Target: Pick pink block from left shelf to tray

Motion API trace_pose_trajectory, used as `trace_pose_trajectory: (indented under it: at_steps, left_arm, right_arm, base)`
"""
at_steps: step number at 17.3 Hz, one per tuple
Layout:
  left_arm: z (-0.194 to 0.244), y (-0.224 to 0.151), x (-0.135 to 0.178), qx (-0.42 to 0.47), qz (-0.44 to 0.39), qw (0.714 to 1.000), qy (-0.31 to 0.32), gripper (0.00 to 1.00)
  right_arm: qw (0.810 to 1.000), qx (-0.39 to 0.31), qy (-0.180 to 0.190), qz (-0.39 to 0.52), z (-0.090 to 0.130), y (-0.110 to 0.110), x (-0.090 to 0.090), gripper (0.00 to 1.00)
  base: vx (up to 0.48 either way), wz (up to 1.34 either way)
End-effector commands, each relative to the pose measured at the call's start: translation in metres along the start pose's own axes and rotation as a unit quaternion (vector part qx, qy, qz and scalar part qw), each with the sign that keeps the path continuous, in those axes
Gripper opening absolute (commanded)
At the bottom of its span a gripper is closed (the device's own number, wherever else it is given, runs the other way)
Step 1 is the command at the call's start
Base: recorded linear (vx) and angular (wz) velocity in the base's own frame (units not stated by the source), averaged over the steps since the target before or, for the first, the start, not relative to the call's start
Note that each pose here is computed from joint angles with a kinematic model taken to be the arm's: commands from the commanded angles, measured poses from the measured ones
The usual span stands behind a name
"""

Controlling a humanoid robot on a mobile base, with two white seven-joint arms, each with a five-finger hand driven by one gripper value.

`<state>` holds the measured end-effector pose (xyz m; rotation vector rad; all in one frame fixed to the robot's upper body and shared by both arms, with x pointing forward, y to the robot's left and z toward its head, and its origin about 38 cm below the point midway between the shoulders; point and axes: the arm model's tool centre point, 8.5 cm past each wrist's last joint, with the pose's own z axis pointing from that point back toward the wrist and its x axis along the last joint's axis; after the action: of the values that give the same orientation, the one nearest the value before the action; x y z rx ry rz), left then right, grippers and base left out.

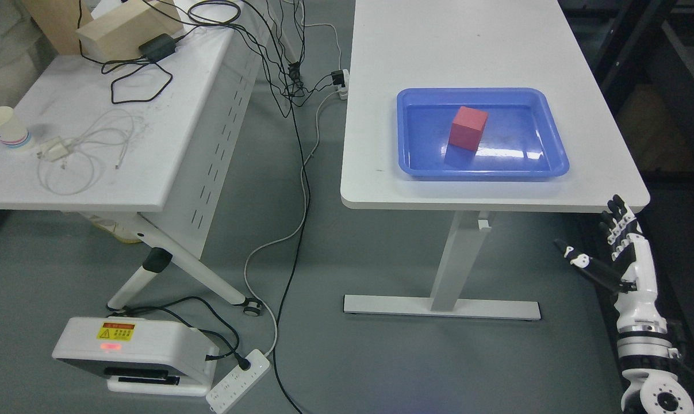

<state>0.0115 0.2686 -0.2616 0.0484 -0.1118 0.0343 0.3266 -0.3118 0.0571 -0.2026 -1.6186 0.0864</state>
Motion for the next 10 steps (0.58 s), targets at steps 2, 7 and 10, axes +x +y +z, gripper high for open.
trace_pose_trajectory:
  at_steps: [2, 7, 10]
  left_arm:
    - [-0.002, 0.010, 0.026, 0.008, -0.003, 1.000, -0.024, 1.00]
    - [-0.002, 0.010, 0.026, 0.008, -0.003, 1.000, -0.024, 1.00]
    - [-0.002, 0.010, 0.026, 0.008, -0.003, 1.000, -0.024, 1.00]
  right_arm:
    - [0.999, 0.037, 0.001, 0.000, -0.002, 0.024, -0.003, 1.00]
    - [1.000, 0.025, -0.007, -0.003, -0.007, 0.028, 0.001, 1.00]
    - [1.000, 0.026, -0.007, -0.003, -0.007, 0.028, 0.001, 1.00]
  base:
    - [-0.067, 0.00]
    - [-0.027, 0.01]
    - [0.000, 0.00]
